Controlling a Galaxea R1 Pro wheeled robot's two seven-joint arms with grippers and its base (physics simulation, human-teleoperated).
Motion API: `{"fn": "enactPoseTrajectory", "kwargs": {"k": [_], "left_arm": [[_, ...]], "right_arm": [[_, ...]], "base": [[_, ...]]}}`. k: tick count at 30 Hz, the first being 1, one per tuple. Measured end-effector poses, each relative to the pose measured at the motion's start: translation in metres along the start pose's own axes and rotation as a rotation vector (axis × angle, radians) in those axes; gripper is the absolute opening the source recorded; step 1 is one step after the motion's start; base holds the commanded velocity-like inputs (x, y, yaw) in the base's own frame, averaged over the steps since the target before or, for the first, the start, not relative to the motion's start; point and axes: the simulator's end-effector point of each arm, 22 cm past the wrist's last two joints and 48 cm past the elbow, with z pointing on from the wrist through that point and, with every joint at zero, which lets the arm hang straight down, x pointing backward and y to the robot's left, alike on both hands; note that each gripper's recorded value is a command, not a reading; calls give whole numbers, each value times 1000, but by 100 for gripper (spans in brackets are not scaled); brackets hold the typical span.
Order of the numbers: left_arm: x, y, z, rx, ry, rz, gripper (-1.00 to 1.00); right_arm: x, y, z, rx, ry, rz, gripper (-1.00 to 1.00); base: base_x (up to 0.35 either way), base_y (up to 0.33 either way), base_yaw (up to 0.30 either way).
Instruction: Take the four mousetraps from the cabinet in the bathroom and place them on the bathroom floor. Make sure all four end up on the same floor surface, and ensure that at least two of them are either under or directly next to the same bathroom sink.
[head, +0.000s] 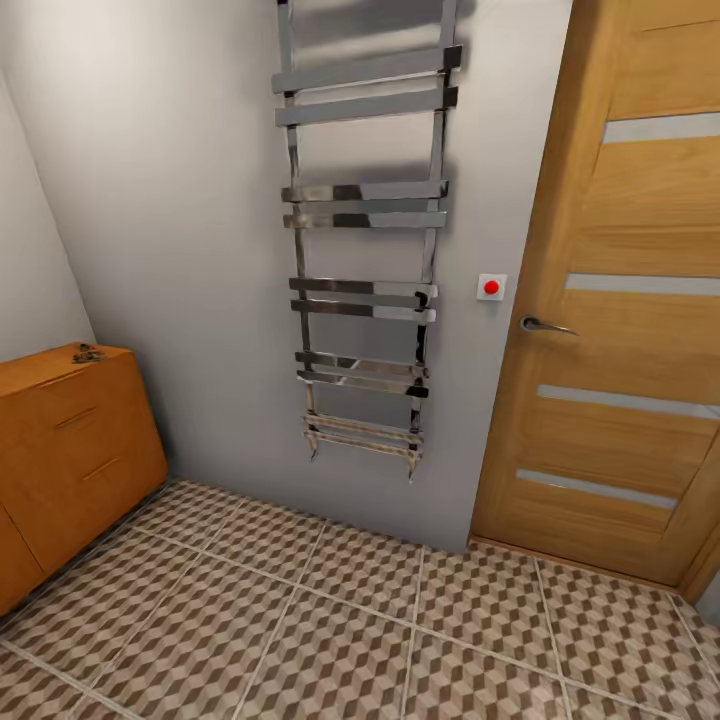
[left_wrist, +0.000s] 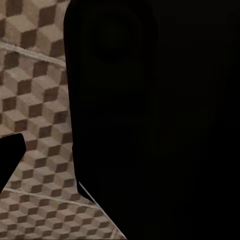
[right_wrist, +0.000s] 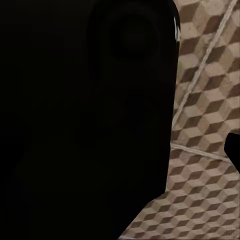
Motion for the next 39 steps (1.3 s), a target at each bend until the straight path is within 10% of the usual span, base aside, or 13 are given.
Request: {"fn": "enactPoseTrajectory", "kwargs": {"k": [39], "left_arm": [[-24,18,-1,-24,-80,-6,100]], "right_arm": [[-43,35,-4,-43,-161,7,100]], "base": [[0,0,0]]}}
